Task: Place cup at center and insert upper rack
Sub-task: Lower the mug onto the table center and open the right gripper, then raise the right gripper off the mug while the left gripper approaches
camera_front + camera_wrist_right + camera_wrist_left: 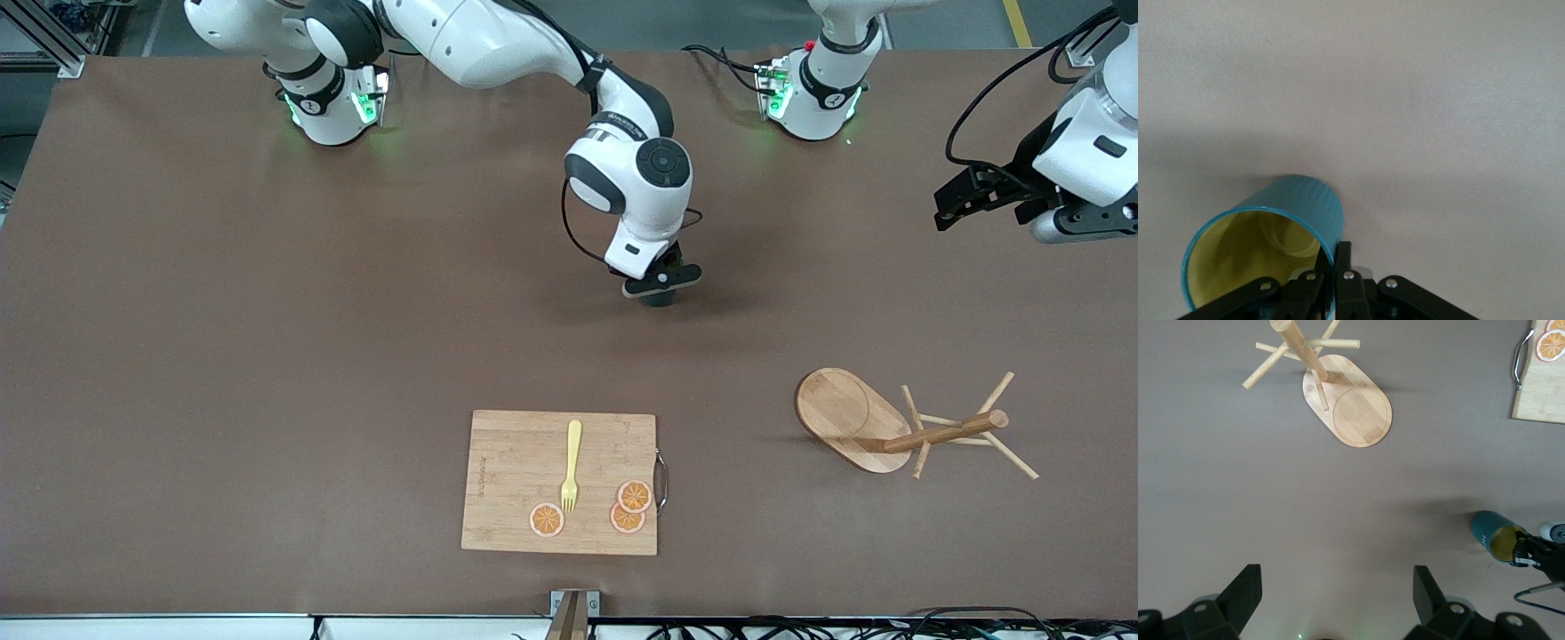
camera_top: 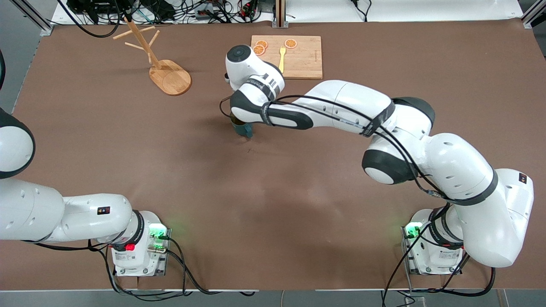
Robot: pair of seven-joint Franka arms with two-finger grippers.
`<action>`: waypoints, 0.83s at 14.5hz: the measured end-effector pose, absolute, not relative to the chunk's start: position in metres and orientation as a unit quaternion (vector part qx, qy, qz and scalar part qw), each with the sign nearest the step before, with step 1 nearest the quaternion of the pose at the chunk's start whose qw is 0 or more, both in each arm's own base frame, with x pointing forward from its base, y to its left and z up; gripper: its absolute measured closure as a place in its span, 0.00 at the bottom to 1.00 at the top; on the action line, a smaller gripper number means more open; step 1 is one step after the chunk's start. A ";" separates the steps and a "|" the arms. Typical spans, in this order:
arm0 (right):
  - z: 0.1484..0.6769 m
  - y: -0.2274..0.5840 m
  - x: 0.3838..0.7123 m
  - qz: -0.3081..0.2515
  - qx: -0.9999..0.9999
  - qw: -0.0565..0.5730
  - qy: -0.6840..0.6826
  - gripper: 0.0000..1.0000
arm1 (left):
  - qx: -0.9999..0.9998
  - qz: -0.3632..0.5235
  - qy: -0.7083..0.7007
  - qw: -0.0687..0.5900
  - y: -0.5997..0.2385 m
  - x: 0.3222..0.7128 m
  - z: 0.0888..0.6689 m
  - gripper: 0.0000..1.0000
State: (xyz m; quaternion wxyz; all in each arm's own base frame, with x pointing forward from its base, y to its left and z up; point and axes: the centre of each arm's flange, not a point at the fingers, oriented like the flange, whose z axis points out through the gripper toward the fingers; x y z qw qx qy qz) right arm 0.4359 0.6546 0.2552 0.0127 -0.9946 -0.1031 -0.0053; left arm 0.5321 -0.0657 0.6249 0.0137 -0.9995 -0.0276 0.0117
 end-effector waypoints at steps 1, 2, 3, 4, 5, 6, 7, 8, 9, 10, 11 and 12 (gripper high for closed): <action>0.253 0.656 0.436 -0.008 -0.995 0.014 -0.101 0.96 | -0.999 0.012 -0.028 0.014 -0.066 0.532 0.625 0.00; 0.255 0.657 0.436 -0.011 -0.995 0.015 -0.100 0.96 | -0.999 0.012 -0.028 0.014 -0.065 0.532 0.625 0.00; 0.256 0.658 0.436 -0.014 -0.995 0.015 -0.100 0.96 | -0.999 0.012 -0.028 0.014 -0.065 0.532 0.625 0.00; 0.255 0.658 0.436 -0.015 -0.995 0.015 -0.100 0.96 | -0.999 0.012 -0.028 0.014 -0.065 0.532 0.625 0.00; 0.254 0.659 0.436 -0.017 -0.995 0.015 -0.100 0.96 | -0.999 0.012 -0.030 0.014 -0.065 0.532 0.625 0.00; 0.254 0.659 0.436 -0.017 -0.995 0.015 -0.101 0.96 | -0.999 0.011 -0.033 0.014 -0.065 0.532 0.625 0.00; 0.254 0.660 0.436 -0.018 -0.995 0.015 -0.101 0.96 | -0.999 0.011 -0.037 0.014 -0.065 0.532 0.625 0.00; 0.254 0.660 0.435 -0.018 -0.995 0.014 -0.101 0.96 | -0.999 0.011 -0.039 0.014 -0.065 0.532 0.625 0.00; 0.254 0.660 0.435 -0.018 -0.995 0.014 -0.101 0.96 | -0.999 0.011 -0.040 0.014 -0.065 0.532 0.625 0.00; 0.254 0.660 0.435 -0.019 -0.995 0.014 -0.102 0.96 | -0.999 0.011 -0.040 0.014 -0.065 0.532 0.625 0.00; 0.254 0.661 0.435 -0.019 -0.994 0.014 -0.102 0.96 | -0.999 0.011 -0.040 0.014 -0.066 0.532 0.625 0.00; 0.254 0.661 0.435 -0.020 -0.994 0.014 -0.102 0.96 | -0.999 0.011 -0.042 0.014 -0.066 0.532 0.625 0.00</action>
